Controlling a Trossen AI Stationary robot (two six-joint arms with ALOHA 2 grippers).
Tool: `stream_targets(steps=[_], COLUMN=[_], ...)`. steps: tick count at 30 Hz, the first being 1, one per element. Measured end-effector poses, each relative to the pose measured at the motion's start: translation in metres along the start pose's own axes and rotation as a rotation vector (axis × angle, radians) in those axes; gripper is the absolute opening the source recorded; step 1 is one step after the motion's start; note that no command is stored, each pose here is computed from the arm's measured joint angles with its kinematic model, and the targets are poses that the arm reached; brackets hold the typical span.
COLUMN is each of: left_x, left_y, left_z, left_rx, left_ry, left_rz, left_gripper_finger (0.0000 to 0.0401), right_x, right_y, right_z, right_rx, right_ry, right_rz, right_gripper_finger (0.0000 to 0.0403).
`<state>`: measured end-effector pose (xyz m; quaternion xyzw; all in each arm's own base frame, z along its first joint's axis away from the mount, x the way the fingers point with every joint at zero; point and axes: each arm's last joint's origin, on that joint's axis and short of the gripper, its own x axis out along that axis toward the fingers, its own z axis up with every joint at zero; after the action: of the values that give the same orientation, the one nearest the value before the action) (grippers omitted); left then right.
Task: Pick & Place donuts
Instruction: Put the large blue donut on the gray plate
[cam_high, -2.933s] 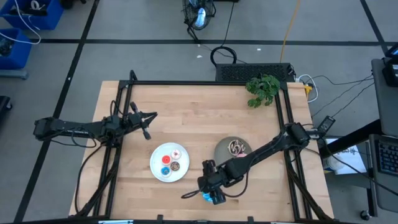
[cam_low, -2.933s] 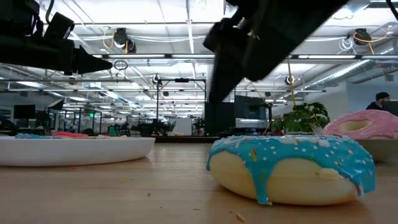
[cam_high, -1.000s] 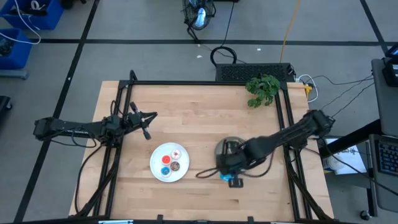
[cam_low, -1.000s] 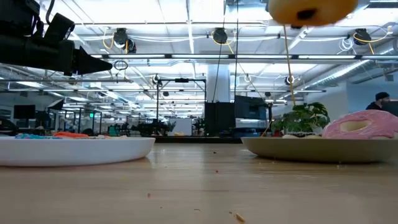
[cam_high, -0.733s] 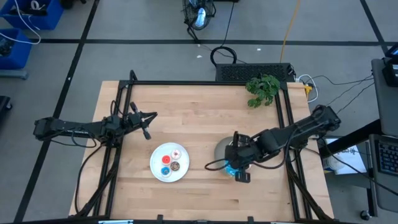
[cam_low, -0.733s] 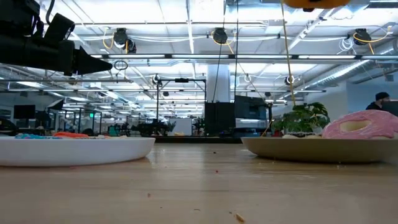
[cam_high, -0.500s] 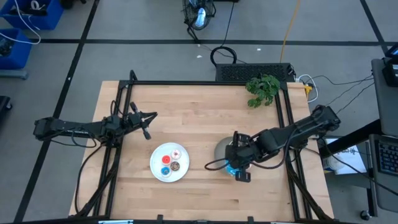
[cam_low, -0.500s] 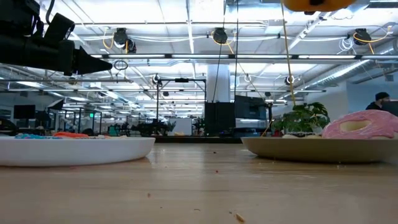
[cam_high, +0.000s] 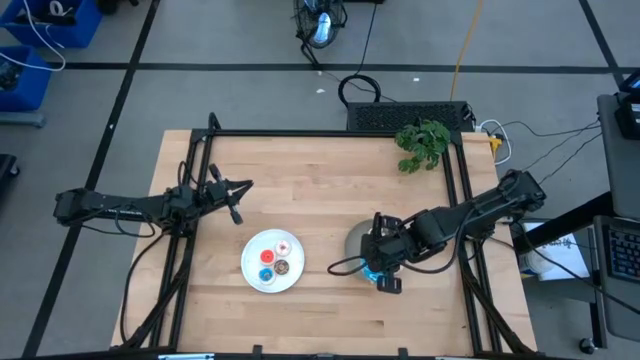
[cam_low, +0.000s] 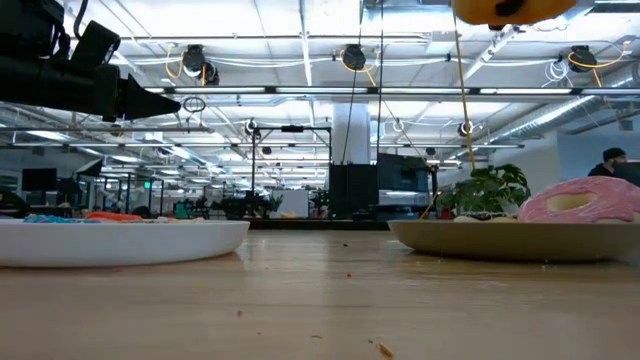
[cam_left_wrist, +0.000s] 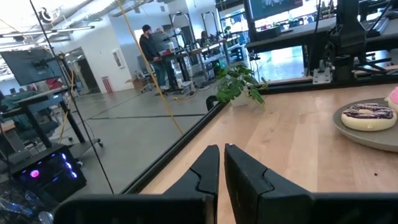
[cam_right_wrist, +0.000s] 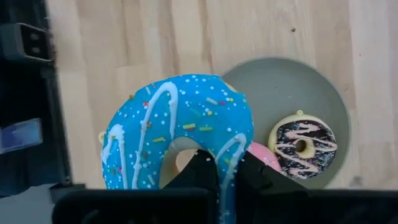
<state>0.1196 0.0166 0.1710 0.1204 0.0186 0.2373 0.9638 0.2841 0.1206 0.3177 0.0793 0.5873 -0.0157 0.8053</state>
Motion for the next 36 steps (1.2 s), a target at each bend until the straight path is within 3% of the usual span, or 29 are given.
stream_targets(steps=[7, 11, 20, 27, 36], left_x=[0.0, 0.0, 0.0, 0.0, 0.0], left_y=[0.0, 0.0, 0.0, 0.0, 0.0], left_z=[0.0, 0.0, 0.0, 0.0, 0.001], left_rx=[-0.004, -0.004, 0.003, 0.003, 0.001], left_ry=[-0.001, -0.001, -0.002, -0.002, -0.006], left_rz=[0.0, 0.0, 0.001, 0.001, 0.002], left_gripper_finger=[0.0033, 0.0033, 0.0033, 0.0033, 0.0033], right_x=[0.031, 0.061, 0.116, 0.132, 0.154], right_y=[-0.025, -0.046, -0.078, -0.08, -0.076], right_z=[0.006, 0.009, -0.011, -0.02, -0.022], right_rx=[0.029, 0.05, 0.107, 0.108, 0.067], right_ry=[-0.013, -0.034, -0.068, -0.105, -0.044], right_rz=[-0.041, 0.002, -0.013, 0.03, 0.011], right_gripper_finger=[0.0009, 0.0009, 0.0009, 0.0009, 0.0009])
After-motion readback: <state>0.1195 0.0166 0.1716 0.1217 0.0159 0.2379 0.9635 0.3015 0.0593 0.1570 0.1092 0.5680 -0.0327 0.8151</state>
